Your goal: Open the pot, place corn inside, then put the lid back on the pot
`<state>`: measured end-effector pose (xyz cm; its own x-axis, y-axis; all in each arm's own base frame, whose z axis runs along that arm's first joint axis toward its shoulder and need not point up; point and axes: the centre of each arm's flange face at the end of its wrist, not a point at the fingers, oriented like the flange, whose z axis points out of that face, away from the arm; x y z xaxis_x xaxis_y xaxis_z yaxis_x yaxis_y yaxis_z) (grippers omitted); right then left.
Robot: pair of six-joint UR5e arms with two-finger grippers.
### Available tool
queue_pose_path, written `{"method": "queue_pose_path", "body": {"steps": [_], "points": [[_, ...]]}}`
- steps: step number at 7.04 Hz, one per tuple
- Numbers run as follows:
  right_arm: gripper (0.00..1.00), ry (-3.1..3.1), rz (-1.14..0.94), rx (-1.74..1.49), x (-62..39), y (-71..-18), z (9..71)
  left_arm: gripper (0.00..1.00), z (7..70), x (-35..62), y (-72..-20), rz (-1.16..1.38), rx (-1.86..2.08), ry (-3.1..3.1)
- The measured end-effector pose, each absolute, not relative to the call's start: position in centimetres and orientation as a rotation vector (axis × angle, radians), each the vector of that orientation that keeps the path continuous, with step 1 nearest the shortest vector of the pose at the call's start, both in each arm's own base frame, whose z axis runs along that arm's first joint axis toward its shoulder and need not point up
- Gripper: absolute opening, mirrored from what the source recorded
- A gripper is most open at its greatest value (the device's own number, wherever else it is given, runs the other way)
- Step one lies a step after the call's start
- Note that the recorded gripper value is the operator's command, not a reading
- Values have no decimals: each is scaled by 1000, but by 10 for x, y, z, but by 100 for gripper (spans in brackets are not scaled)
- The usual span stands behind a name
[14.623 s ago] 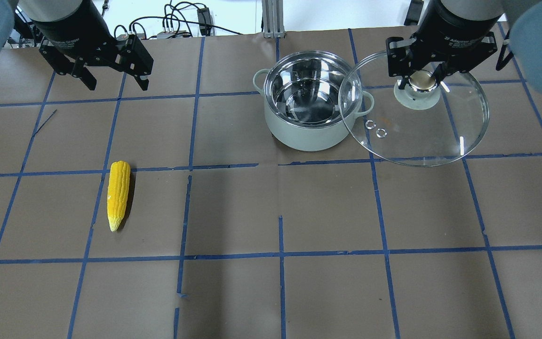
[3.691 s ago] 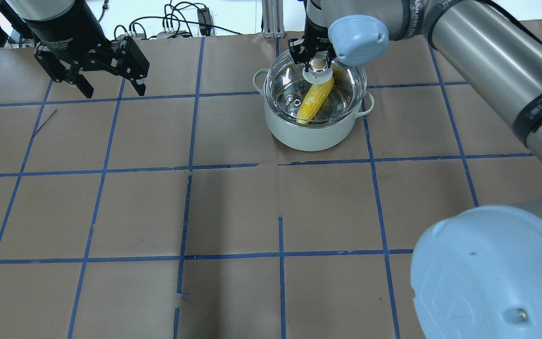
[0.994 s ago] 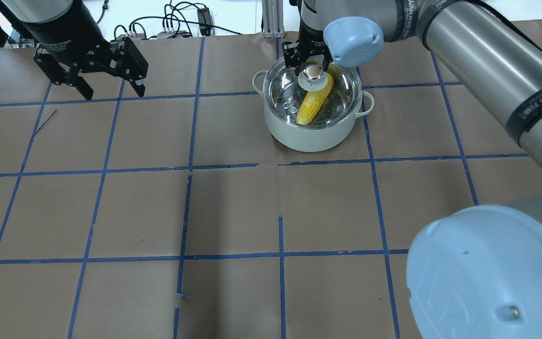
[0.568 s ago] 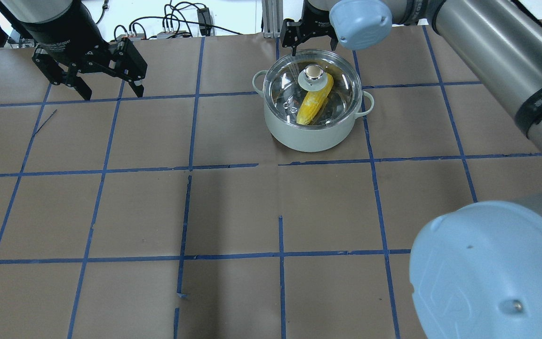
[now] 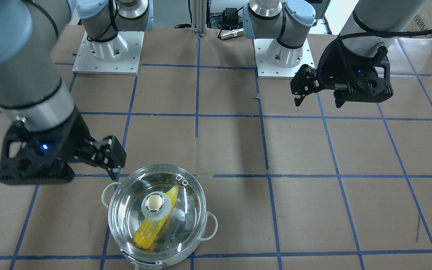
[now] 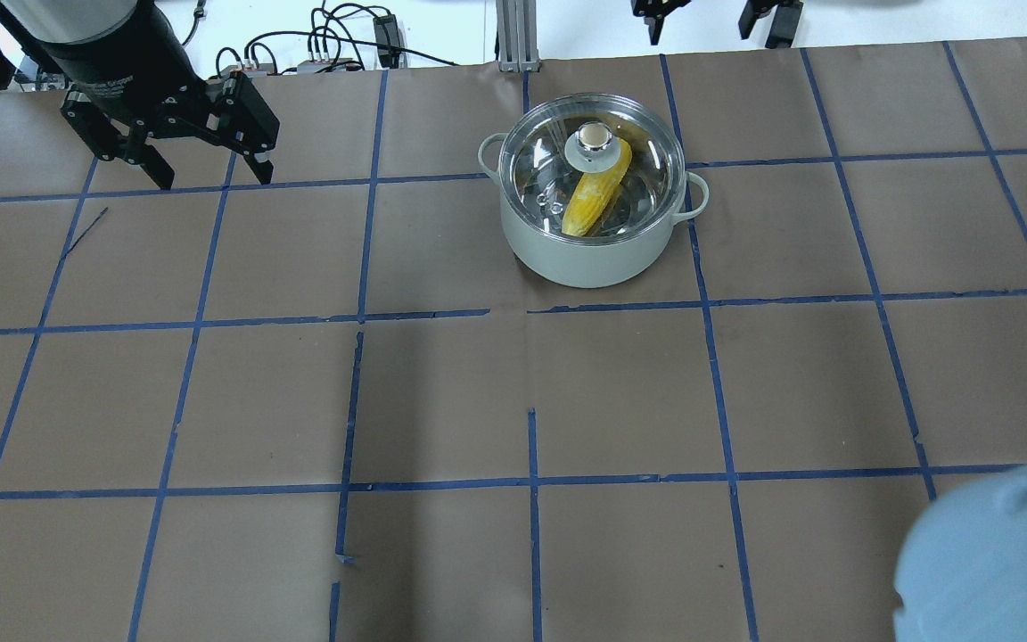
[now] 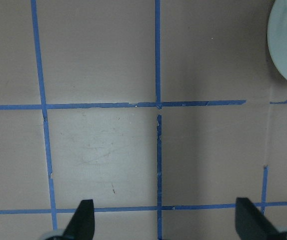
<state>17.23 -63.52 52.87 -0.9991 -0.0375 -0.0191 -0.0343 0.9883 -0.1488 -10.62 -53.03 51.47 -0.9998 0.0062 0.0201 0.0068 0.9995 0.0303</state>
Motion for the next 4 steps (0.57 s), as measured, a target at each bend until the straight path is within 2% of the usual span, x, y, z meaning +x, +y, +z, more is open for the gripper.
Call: {"method": "queue_pose_path", "body": {"steps": [2, 4], "points": [[99, 3112, -161, -45, 157, -560, 568, 100, 515, -105, -529, -54, -13, -3125], [100, 3116, -139, -16, 145, -495, 549, 100, 512, -105, -532, -57, -12, -3126]]}}
